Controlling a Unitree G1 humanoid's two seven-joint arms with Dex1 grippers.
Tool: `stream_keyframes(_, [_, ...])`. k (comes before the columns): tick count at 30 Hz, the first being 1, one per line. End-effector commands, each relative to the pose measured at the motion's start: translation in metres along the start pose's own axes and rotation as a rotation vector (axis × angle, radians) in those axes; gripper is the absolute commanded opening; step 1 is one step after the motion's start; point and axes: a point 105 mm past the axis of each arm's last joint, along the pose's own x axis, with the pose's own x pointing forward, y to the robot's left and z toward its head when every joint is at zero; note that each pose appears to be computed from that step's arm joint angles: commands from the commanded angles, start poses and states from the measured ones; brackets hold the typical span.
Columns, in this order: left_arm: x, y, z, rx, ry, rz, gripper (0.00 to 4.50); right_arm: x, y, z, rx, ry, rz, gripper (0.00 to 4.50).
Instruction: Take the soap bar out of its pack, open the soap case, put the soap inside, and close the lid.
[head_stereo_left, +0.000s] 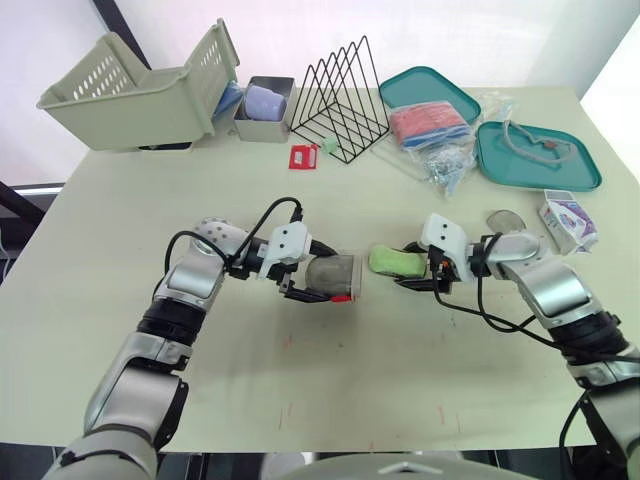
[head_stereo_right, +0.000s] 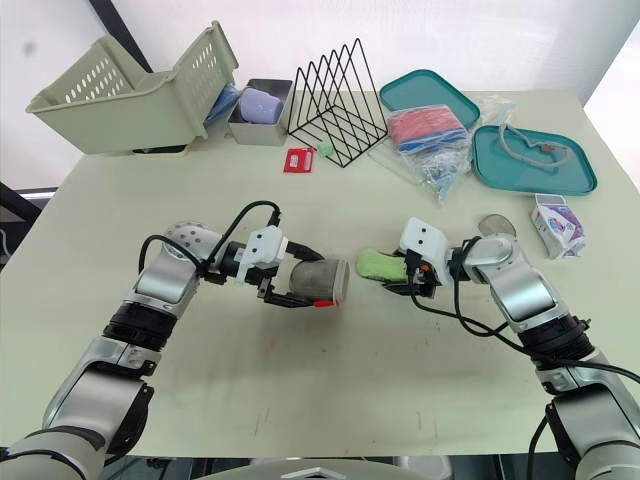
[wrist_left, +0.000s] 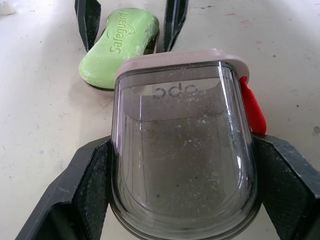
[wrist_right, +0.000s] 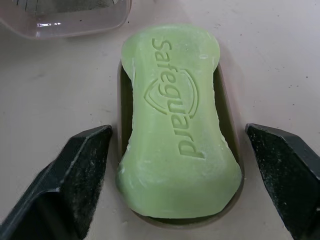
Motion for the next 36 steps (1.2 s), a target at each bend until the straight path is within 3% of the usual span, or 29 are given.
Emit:
stream_keyframes(1, [-0.003, 0.001, 0.007, 0.034, -0.015, 0.014, 3.48, -0.001, 0.001, 0.006, -0.048, -0.007, 0.043, 2.87])
stream_keyframes(18, [0.000, 0.006, 0.004, 0.012, -0.024, 0.045, 3.48, -0.028, 0.019, 0.037, -0.190, -0.085, 0.207, 2.87])
stream_keyframes(36, [0.005, 0.005, 0.014, 0.041, -0.067, 0.039, 3.48, -0.011, 0.025, 0.033, -0.170, -0.031, 0.224, 2.87])
